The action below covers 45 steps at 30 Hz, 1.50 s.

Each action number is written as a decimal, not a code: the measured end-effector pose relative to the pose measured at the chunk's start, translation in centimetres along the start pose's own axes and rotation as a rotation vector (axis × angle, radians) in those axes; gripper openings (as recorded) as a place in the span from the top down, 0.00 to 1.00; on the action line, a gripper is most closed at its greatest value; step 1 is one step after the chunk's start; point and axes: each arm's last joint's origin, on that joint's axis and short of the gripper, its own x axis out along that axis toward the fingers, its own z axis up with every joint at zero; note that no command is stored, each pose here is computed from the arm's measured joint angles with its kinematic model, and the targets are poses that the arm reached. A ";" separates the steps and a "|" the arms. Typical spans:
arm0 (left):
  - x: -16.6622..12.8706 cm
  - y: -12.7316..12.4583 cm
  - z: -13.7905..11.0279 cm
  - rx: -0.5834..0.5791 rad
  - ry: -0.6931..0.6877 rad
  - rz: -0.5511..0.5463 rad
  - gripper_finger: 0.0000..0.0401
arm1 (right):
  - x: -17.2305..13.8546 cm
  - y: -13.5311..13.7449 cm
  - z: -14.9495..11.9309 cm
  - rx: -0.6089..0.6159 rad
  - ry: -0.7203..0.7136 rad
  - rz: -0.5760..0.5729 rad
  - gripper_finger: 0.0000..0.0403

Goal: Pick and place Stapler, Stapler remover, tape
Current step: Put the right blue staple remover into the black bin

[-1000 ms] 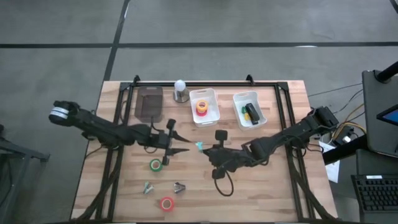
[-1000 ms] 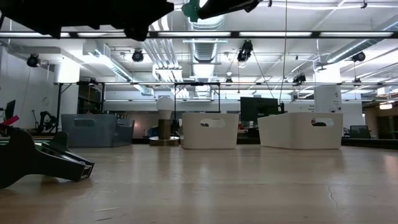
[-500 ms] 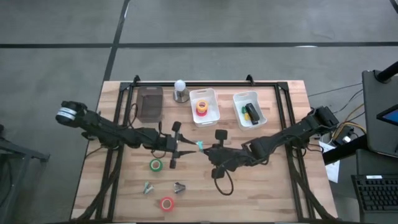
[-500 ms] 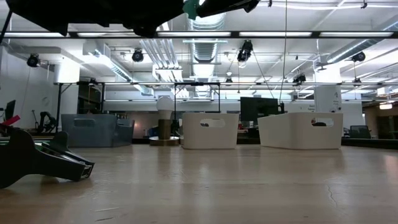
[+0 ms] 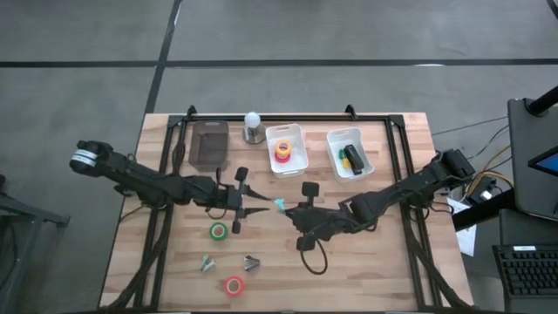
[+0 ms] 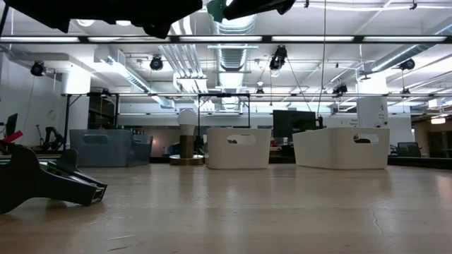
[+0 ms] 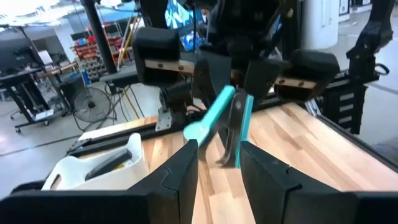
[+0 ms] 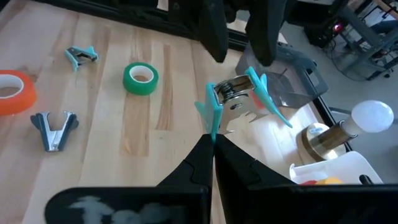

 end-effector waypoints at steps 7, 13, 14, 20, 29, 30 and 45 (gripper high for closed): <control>1.0 -0.2 -0.7 -0.001 -0.002 0.038 0.70 | 0.0 0.0 0.2 0.002 -0.021 0.011 0.98; 1.1 -0.1 -0.5 -0.007 -0.040 0.073 0.70 | 0.0 0.1 0.2 0.007 -0.021 0.028 0.98; 1.1 -0.1 -0.5 -0.005 -0.039 0.072 0.70 | 0.0 0.1 0.2 0.007 -0.021 0.028 0.98; 1.2 -0.1 -0.5 -0.007 -0.047 0.072 0.70 | 0.1 0.0 0.2 0.012 -0.020 0.029 0.98; 1.2 -0.2 -0.6 -0.006 -0.036 0.051 0.70 | 0.2 -0.1 0.2 0.014 -0.019 0.025 0.98; 1.2 -0.2 -0.6 -0.006 -0.036 0.050 0.70 | 0.2 -0.1 0.2 0.015 -0.018 0.024 0.98; 1.2 -0.2 -0.6 -0.006 -0.038 0.045 0.94 | 0.3 -0.2 0.2 0.019 -0.020 0.040 0.98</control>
